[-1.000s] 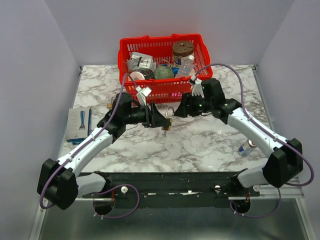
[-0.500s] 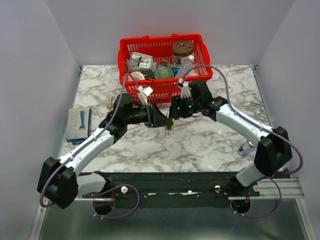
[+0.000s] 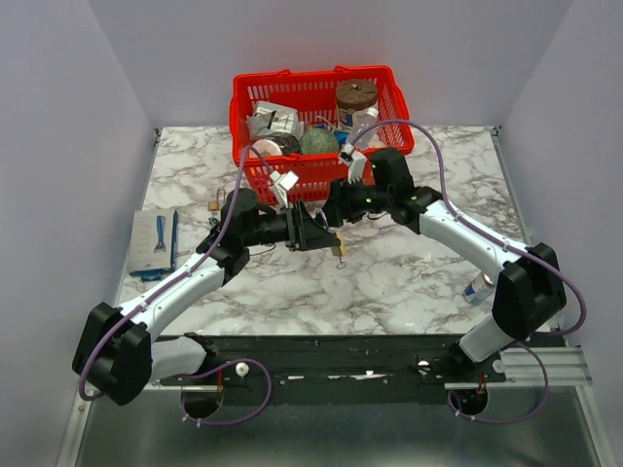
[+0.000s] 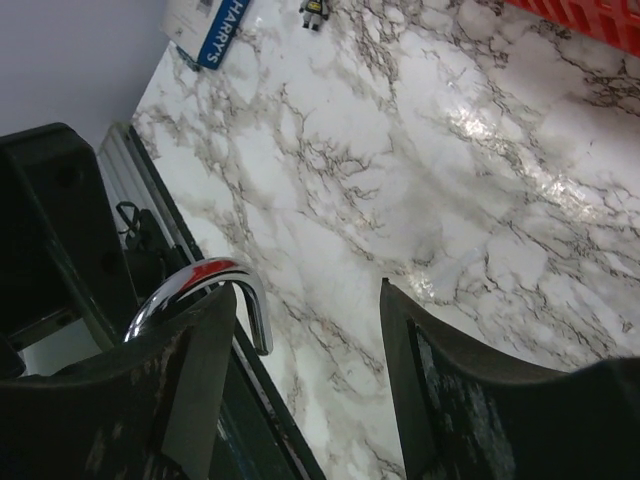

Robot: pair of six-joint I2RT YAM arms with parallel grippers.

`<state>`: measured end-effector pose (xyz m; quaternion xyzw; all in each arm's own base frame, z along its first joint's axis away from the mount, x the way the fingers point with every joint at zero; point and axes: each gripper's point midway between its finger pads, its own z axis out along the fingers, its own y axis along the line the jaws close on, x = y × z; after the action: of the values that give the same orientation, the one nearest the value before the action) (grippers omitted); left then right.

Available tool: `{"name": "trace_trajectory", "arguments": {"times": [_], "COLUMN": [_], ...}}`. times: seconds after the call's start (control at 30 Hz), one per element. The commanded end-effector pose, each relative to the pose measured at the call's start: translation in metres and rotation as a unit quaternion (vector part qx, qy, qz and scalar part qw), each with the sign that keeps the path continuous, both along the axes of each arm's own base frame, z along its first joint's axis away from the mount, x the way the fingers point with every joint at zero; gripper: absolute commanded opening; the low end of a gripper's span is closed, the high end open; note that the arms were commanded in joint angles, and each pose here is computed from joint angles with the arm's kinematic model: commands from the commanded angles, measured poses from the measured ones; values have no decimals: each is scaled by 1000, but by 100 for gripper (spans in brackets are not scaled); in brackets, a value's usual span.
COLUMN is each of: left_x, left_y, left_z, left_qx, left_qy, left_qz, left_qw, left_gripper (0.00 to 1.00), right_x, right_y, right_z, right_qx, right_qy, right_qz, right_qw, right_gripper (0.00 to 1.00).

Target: Unlock with the key

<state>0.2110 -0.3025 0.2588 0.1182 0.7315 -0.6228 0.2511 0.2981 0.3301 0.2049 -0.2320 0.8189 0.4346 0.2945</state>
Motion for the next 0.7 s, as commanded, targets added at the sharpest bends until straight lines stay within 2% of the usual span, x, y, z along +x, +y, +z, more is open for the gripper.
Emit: {"name": "trace_trajectory", "arguments": {"times": [0.0,0.03,0.1,0.17,0.33,0.53,0.67], "left_x": [-1,1,16,24,53,70,75], "left_y": [-3,-1,3,12,44,63,87], "left_z": [28,18,12,-8,-40,-64,-91], "left_qx": [-34,-11,23,75,162,171,229], "left_qy": [-52,-34,-51,-25,15,62,91], "left_qz": [-4,5,43,76,177,226,246], "left_qw": [998,999,997,994,971,957,937], "left_gripper": [0,0,0,0,0,0,0], "right_x": [-11,-10,-9,-5,-6,-18,-21], "right_y": [13,11,6,1,-15,-25,-36], "right_z": [12,11,7,0,-16,-22,-23], "right_qx": [38,32,20,2,-39,-45,-55], "right_qy": [-14,-16,-12,-11,-1,4,2], "right_qz": [41,33,20,1,-29,-31,-61], "right_qw": [998,999,1000,1000,999,998,997], "right_gripper": [68,68,68,71,78,79,80]}}
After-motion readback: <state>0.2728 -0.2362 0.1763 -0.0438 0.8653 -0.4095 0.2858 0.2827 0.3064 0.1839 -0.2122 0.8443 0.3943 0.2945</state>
